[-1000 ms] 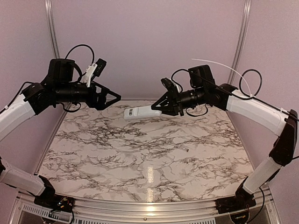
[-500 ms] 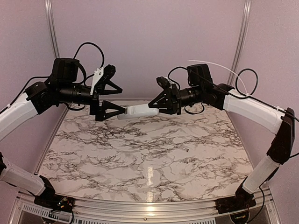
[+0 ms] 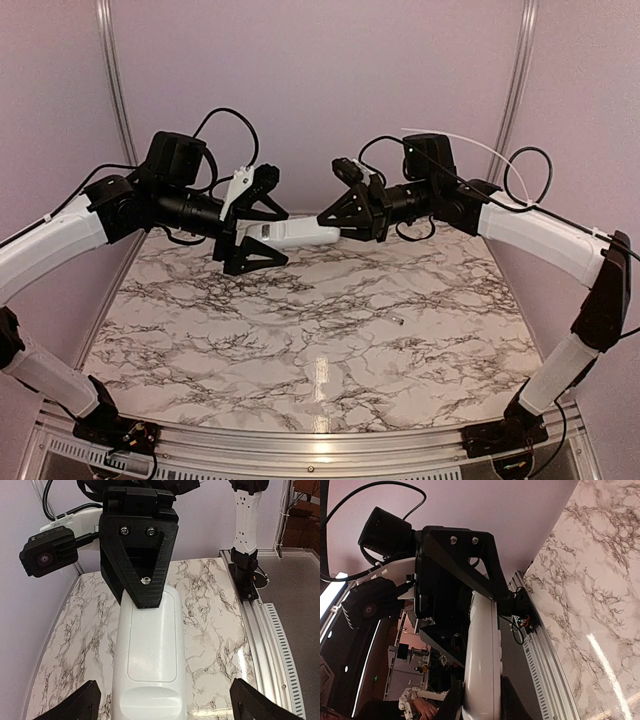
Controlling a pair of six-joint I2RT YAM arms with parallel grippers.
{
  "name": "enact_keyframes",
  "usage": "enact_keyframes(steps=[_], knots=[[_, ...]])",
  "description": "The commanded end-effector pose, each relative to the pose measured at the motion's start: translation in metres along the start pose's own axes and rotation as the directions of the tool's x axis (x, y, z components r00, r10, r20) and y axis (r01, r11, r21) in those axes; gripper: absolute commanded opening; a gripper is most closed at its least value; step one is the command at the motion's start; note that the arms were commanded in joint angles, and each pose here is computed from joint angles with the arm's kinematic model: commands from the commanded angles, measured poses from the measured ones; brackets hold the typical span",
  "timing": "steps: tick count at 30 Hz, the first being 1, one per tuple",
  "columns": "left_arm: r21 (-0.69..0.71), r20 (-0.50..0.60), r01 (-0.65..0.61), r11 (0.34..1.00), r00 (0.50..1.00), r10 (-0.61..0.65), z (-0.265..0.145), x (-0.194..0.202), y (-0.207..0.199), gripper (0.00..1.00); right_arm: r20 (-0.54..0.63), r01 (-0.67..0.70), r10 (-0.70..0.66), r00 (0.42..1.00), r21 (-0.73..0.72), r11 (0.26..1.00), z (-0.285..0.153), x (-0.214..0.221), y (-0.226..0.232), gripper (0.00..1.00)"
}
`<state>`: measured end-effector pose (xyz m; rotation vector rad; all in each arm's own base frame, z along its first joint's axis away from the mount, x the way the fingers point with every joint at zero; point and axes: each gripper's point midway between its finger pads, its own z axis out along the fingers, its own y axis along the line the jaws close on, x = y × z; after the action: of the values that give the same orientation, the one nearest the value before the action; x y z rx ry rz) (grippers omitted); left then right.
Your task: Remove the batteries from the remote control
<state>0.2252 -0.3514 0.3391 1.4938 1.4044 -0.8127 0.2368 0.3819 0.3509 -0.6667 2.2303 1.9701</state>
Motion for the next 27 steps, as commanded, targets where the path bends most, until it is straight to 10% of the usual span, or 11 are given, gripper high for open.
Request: enact_keyframes(steps=[1,27], knots=[[0.028,0.047,-0.032,0.999,0.998,0.031,0.005,-0.015,-0.004,0.92,-0.001,0.09,-0.091,0.996,-0.103,0.991,-0.007,0.0,0.035,0.0],[-0.023,0.07,-0.096,0.995,0.993,0.098,0.02,-0.025,-0.009,0.58,-0.01,0.092,-0.095,0.995,-0.152,0.984,-0.006,0.003,0.036,0.0]])
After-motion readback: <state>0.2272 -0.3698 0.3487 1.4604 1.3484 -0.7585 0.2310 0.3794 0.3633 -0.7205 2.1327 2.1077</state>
